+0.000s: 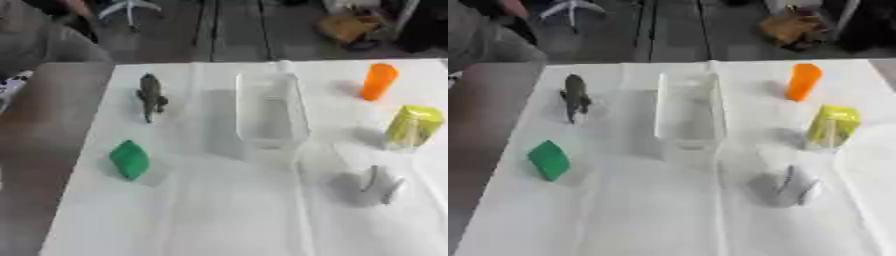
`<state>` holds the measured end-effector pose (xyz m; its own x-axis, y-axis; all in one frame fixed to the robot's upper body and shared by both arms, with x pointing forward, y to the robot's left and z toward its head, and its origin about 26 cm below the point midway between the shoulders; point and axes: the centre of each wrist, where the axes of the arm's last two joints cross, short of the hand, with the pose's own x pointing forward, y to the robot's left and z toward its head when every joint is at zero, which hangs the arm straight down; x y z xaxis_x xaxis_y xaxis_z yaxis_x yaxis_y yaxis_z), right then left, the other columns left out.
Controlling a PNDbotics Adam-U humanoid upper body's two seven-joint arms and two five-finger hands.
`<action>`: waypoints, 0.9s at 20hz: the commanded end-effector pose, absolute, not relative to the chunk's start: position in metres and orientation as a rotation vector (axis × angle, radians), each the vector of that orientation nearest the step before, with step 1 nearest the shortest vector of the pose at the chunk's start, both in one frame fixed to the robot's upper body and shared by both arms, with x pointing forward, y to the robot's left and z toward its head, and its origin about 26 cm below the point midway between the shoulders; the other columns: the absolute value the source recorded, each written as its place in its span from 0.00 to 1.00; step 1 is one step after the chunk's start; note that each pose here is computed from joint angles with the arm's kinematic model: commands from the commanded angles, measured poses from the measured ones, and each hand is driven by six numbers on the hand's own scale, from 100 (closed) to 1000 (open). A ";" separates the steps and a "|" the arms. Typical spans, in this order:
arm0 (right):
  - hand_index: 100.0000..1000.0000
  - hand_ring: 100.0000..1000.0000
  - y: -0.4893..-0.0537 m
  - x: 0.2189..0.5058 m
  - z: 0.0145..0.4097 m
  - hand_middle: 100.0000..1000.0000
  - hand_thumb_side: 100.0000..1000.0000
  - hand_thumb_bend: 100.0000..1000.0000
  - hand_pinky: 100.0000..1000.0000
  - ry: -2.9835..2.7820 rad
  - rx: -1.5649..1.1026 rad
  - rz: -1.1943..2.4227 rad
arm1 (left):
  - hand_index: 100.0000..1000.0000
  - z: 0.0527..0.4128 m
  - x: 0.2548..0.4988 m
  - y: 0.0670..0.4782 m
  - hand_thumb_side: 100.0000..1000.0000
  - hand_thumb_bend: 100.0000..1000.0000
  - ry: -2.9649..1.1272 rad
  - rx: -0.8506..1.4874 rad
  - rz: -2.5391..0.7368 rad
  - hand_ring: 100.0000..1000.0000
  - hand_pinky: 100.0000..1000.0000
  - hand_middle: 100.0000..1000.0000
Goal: Pick up objects on the table and place them in the box.
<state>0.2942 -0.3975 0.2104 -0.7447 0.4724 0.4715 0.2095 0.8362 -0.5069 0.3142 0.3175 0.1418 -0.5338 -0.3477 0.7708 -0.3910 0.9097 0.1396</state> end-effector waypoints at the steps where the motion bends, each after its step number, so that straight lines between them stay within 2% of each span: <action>1: 0.87 0.75 -0.397 0.293 0.220 0.74 0.63 0.00 0.74 -2.429 -0.505 0.593 | 0.71 0.151 0.314 0.317 1.00 0.26 -2.210 0.525 0.048 0.63 0.57 0.58; 18: 0.87 0.75 -0.397 0.293 0.220 0.74 0.62 0.00 0.74 -2.430 -0.503 0.596 | 0.71 0.151 0.314 0.317 1.00 0.27 -2.212 0.527 0.047 0.63 0.57 0.58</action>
<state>0.2942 -0.3975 0.2103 -0.7445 0.4724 0.4718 0.2093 0.8362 -0.5069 0.3142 0.3175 0.1418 -0.5338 -0.3477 0.7708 -0.3907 0.9098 0.1398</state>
